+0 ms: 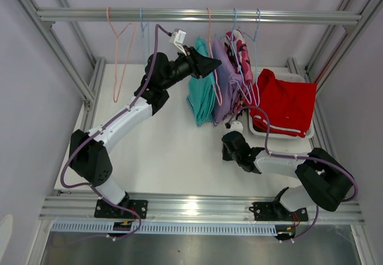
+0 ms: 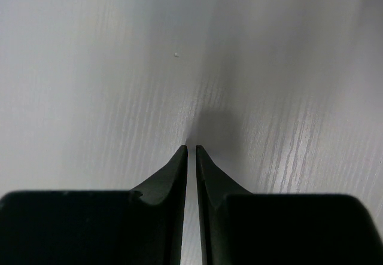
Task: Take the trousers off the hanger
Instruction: Pick up the hanger from the clothesline.
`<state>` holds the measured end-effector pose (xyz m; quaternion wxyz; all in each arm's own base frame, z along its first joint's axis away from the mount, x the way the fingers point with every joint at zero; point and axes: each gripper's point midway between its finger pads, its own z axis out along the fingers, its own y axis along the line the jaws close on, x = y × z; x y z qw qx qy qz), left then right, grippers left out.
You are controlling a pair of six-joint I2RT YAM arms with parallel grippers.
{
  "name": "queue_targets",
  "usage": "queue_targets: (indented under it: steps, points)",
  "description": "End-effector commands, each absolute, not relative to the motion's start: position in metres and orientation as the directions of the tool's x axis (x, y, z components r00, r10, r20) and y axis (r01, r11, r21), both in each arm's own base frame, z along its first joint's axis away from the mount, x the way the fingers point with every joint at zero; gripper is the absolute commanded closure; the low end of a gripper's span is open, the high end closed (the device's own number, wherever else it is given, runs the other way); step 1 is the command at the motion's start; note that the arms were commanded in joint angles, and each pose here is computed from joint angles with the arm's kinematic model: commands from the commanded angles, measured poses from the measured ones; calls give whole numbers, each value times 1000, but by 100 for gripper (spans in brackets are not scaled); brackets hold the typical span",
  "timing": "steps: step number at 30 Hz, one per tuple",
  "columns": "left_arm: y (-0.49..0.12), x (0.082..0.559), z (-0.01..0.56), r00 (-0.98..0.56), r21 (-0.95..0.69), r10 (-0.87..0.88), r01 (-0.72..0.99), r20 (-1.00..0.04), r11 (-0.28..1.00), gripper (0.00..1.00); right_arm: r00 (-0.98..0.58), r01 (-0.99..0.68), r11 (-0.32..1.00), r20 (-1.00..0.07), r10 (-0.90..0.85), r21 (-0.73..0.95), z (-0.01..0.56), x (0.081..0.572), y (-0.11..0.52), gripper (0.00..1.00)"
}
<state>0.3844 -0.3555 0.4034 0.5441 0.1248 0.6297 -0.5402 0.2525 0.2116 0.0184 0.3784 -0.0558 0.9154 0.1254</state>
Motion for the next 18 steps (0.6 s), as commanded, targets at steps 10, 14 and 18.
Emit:
queue_targets:
  steps: [10,14,18]
  points:
    - [-362,371,424,-380,-544,-477,795,-792,270,59,-701,-194,964,-714,-5,184,17,256,210,86]
    - [-364,374,416,-390,-549,-463,786,-796,283,59,-705,-196,964,-709,-10,181,14,256,210,86]
    - [-366,379,407,-404,-558,-450,776,-797,293,58,-707,-198,965,-707,-17,175,12,257,210,86]
